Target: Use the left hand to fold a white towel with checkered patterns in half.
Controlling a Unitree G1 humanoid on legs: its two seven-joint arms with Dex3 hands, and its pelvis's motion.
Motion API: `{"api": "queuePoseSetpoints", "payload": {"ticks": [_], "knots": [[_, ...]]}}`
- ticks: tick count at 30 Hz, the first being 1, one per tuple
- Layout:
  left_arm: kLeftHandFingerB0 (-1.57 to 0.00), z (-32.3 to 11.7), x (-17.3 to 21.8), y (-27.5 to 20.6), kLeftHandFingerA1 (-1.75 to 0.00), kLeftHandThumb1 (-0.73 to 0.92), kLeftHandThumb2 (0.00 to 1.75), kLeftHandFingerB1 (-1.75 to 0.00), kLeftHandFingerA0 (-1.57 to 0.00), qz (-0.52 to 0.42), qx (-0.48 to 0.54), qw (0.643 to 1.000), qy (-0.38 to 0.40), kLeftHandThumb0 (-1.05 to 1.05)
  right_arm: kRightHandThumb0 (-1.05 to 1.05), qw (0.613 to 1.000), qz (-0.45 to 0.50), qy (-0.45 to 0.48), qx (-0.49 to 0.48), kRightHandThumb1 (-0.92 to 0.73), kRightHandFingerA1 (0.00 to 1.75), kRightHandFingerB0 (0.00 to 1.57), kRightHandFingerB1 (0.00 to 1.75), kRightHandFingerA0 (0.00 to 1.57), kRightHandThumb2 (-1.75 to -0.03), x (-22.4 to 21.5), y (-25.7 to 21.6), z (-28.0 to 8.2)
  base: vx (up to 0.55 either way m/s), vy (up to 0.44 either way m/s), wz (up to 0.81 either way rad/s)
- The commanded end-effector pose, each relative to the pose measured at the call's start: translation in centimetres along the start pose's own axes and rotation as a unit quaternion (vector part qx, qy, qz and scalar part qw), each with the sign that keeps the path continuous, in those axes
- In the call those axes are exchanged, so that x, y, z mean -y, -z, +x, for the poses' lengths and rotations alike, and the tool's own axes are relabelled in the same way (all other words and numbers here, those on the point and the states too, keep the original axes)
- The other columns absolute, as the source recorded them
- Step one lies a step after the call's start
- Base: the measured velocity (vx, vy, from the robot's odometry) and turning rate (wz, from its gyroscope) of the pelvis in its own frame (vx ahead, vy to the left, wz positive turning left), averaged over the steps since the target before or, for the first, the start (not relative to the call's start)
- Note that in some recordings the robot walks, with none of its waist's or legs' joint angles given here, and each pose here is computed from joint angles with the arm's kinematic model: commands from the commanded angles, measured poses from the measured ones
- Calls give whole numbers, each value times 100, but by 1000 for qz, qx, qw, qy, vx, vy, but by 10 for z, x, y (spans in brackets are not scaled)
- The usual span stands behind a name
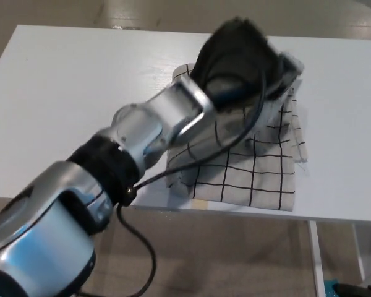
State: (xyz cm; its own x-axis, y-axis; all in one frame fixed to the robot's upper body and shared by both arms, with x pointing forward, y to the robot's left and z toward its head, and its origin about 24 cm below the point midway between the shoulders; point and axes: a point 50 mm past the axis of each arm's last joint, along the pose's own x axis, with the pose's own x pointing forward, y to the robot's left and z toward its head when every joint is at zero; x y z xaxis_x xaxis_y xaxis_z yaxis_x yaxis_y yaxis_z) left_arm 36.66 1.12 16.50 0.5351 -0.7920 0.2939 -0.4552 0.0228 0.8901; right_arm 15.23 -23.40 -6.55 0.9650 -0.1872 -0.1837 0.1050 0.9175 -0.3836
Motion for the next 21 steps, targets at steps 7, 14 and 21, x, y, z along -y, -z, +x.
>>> {"api": "queuePoseSetpoints", "payload": {"ticks": [7, 14, 21], "knots": [[-3, -20, 48, -17, -1, 48, 85, -15, 0, -90, -25, 945, 313, -80, -31, 1000, -5, -9, 4, -59, 49, 76, 51, 71, -57, 1, 1, -5, 0, 0, 0], [0, -8, 30, -13, 0, 51, 67, -16, 0, -166, -57, 933, 315, -99, -33, 1000, -13, -8, 7, -59, 49, 77, 51, 71, -57, -1, 0, -5, 0, 0, 0], [0, 5, -3, -1, 0, 53, 68, -15, 0, -209, -69, 941, 258, -101, -33, 1000, -24, -9, 12, -58, 49, 77, 50, 72, -57, -2, -1, -4, 0, 0, 0]]}}
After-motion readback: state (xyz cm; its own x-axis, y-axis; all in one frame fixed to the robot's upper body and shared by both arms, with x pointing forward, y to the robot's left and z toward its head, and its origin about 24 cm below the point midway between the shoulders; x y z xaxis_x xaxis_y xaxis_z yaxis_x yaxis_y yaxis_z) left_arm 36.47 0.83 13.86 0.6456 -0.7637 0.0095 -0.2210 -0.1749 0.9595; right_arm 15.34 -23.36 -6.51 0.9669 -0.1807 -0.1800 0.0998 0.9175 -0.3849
